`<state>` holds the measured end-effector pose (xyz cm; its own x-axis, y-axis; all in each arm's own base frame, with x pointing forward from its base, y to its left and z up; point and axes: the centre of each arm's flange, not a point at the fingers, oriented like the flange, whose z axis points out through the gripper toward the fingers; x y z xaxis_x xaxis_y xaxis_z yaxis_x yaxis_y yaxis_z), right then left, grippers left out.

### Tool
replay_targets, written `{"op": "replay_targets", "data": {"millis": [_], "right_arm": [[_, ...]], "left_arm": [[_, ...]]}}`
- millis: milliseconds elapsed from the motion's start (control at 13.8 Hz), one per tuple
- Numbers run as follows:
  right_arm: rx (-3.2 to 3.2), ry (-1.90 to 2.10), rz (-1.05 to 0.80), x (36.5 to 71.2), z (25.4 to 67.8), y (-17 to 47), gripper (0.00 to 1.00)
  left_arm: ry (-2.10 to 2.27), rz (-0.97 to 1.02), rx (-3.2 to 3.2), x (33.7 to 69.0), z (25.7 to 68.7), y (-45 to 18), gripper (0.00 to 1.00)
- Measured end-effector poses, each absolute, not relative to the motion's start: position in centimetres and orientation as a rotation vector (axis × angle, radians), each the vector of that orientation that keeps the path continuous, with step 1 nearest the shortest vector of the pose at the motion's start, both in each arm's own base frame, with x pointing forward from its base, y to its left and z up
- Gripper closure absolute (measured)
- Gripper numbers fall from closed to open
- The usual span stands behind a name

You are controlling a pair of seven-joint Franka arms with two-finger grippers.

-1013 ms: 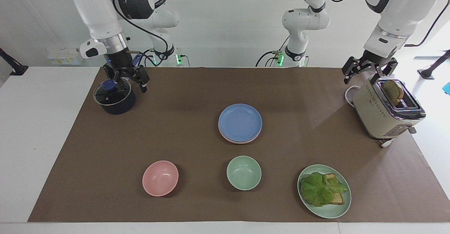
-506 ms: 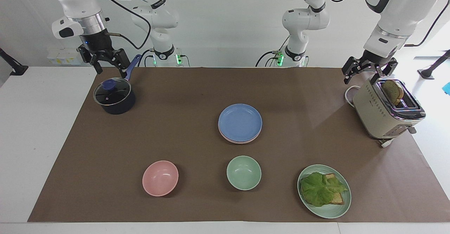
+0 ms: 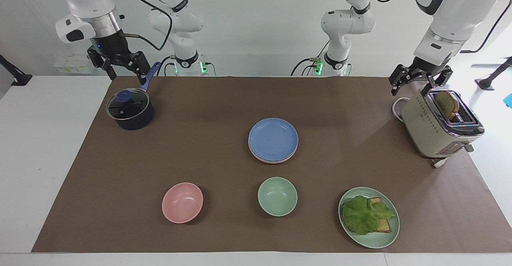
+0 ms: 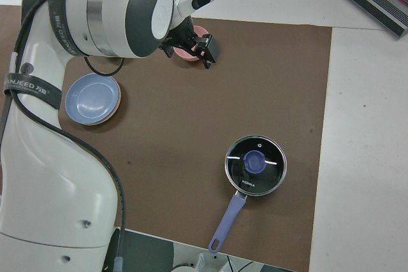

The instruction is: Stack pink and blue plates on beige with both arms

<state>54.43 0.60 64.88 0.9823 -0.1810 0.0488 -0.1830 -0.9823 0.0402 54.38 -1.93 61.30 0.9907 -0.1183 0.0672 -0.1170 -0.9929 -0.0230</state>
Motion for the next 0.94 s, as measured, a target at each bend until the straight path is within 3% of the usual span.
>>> {"op": "replay_targets", "data": {"millis": [940], "right_arm": [[3.077,-0.189,0.035,54.51,64.37,0.98,0.0]], "left_arm": [[0.184,-0.107,-3.115,54.38,61.3,-1.93,0.0]]}}
